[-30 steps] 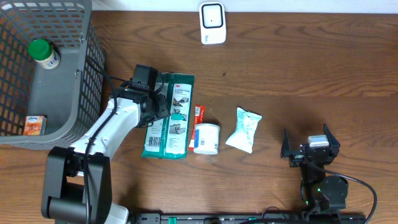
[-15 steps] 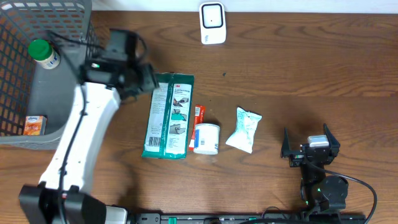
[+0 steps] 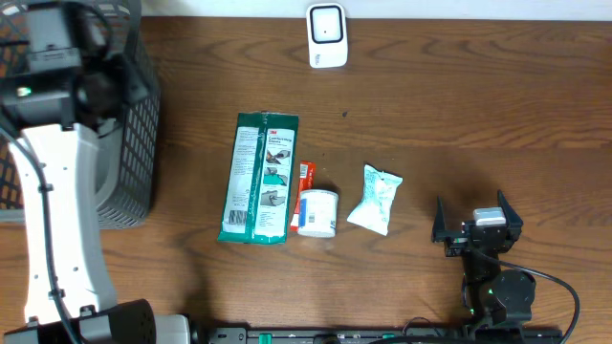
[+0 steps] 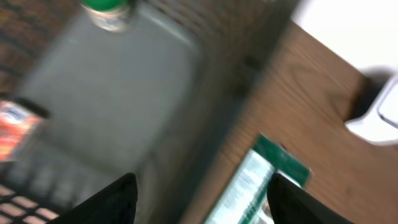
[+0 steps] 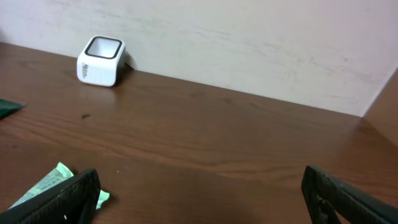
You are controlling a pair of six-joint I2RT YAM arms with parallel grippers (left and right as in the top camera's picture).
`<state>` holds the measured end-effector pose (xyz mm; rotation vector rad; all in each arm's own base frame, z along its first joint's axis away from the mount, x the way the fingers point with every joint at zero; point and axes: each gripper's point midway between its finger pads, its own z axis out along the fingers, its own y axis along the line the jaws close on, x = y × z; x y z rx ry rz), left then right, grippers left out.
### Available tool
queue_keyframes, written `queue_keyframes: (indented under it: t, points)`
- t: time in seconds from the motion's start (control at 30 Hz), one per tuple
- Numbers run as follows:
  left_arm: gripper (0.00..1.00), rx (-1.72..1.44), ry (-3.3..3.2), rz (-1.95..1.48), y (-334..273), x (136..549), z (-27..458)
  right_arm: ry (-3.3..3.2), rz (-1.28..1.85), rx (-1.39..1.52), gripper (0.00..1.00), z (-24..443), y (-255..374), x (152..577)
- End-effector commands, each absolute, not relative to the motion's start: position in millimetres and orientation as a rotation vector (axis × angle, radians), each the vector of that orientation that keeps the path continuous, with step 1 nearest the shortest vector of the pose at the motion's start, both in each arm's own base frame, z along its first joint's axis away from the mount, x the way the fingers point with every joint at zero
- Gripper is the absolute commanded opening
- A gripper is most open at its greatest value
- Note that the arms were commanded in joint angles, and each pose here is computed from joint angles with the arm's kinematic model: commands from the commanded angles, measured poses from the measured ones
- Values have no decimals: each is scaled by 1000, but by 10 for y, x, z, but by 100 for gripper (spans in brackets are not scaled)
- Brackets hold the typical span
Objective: Scan the item barcode
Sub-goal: 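Lay the glove package flat on the table left of the red box, then reach the left gripper into the basket and grasp the orange tissue pack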
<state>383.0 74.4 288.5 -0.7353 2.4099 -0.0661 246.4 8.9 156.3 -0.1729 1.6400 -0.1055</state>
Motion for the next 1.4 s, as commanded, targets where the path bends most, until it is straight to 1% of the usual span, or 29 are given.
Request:
queue_keyframes:
  t: [0.0, 0.23, 0.43, 0.57, 0.63, 0.83, 1.0, 1.37]
  points:
    - [68, -870, 2334, 113, 1323, 3744, 2932, 1644, -125, -170, 99, 1552, 60, 2464]
    - [68, -1075, 2343, 199, 1901, 3531, 2657, 1644, -125, -170, 99, 1553, 60, 2464]
    - [68, -1218, 2406, 349, 2299, 3383, 2226, 1644, -125, -170, 99, 1553, 60, 2464]
    - [68, -1279, 2506, 364, 2380, 3353, 1849, 1644, -125, -170, 99, 1552, 60, 2464]
    - [68, -1306, 2574, 430, 2431, 3299, 1633, 1644, -125, -170, 99, 1553, 60, 2464]
    - [68, -1348, 2675, 523, 2510, 3247, 1242, 1644, -124, -170, 99, 1553, 61, 2464]
    - [69, -1355, 2707, 647, 2638, 3208, 1042, 1644, -125, -170, 99, 1552, 60, 2464]
    - [69, -1351, 2709, 691, 2671, 3159, 717, 1644, -125, -170, 99, 1553, 60, 2464]
